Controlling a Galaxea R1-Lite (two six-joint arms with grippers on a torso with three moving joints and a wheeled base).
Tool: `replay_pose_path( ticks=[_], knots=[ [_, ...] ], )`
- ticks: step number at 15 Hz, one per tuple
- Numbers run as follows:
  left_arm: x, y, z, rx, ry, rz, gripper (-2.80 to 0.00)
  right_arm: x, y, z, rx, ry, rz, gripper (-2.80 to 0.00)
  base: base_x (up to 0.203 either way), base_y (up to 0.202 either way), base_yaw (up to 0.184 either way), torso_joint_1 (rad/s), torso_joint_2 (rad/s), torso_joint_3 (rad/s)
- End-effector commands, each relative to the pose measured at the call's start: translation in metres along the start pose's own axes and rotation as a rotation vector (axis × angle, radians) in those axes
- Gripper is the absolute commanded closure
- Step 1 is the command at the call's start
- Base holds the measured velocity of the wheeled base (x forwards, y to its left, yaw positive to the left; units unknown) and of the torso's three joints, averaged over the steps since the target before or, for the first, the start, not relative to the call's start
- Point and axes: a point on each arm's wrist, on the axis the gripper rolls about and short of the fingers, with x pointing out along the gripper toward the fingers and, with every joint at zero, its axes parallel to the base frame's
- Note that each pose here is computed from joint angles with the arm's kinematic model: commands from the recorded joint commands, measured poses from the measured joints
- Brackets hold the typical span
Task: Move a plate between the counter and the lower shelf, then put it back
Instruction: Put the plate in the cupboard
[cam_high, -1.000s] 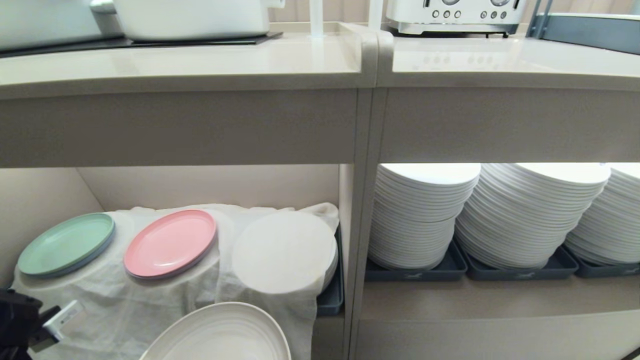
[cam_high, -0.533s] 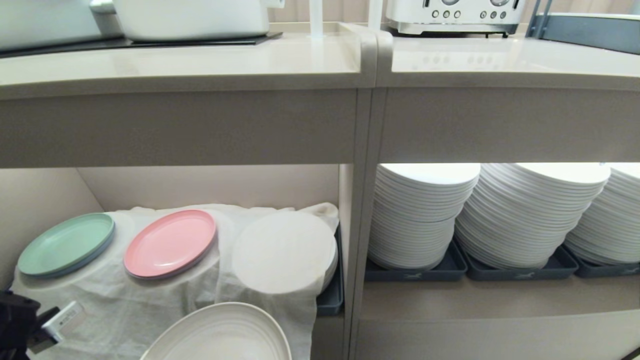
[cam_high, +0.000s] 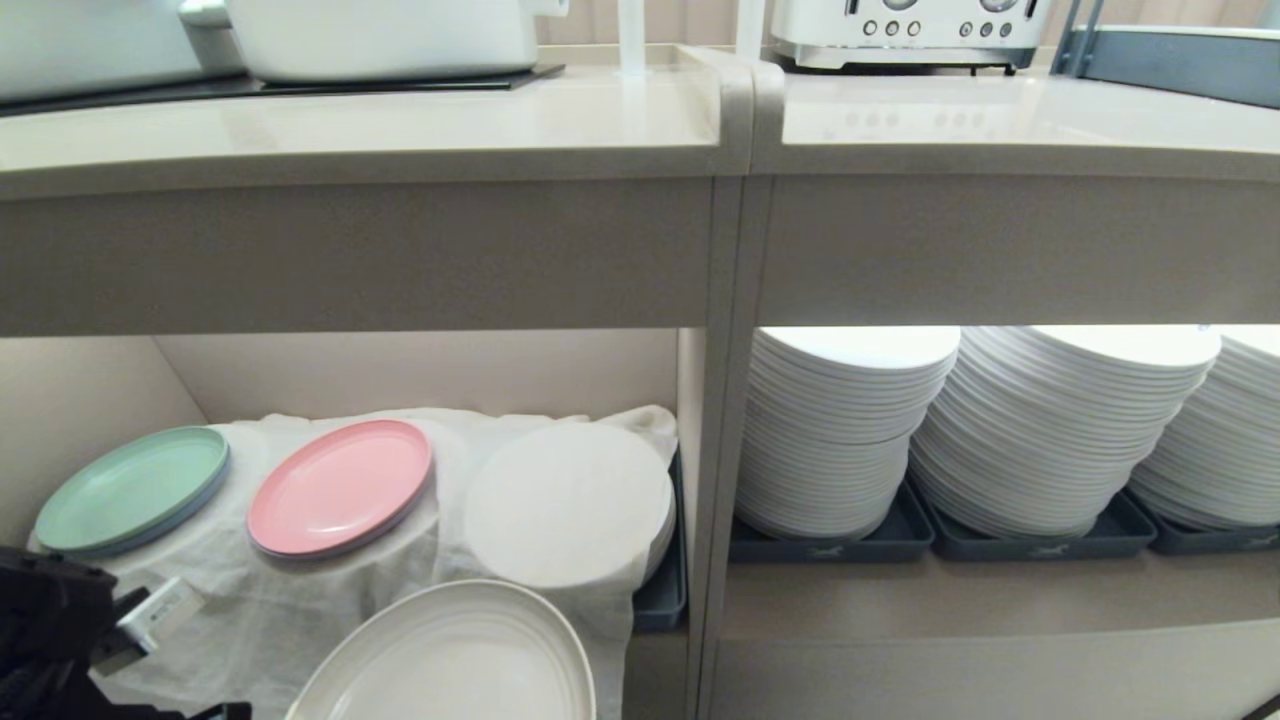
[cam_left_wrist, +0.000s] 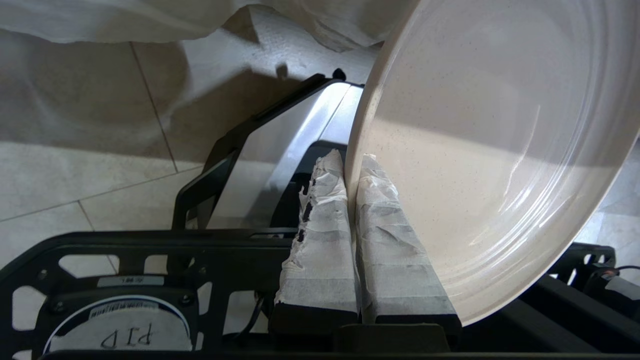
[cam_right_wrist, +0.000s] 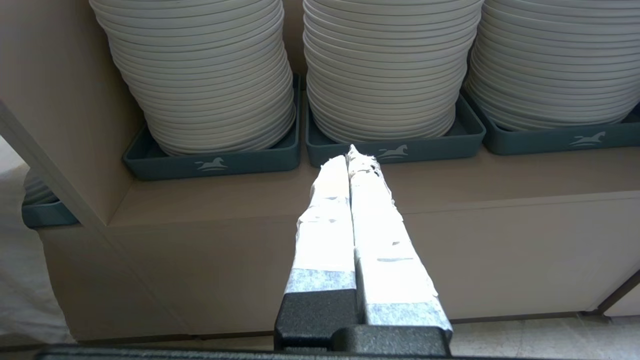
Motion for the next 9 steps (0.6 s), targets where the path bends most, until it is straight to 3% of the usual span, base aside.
replay_pose_path(
  ticks=[1,9],
  knots=[
    [0.006,-0.002,0.004,-0.008,0.022,0.002,0.00,0.000,0.000,0.000,0.001,-0.001,0.000,0.00,0.000,0.000,0.000,0.000,0.00,0.000],
    [0.027,-0.014,0.028,-0.024,0.081,0.018,0.00,0.000,0.000,0.000,0.001,-0.001,0.000,0.00,0.000,0.000,0.000,0.000,0.00,0.000]
  ],
)
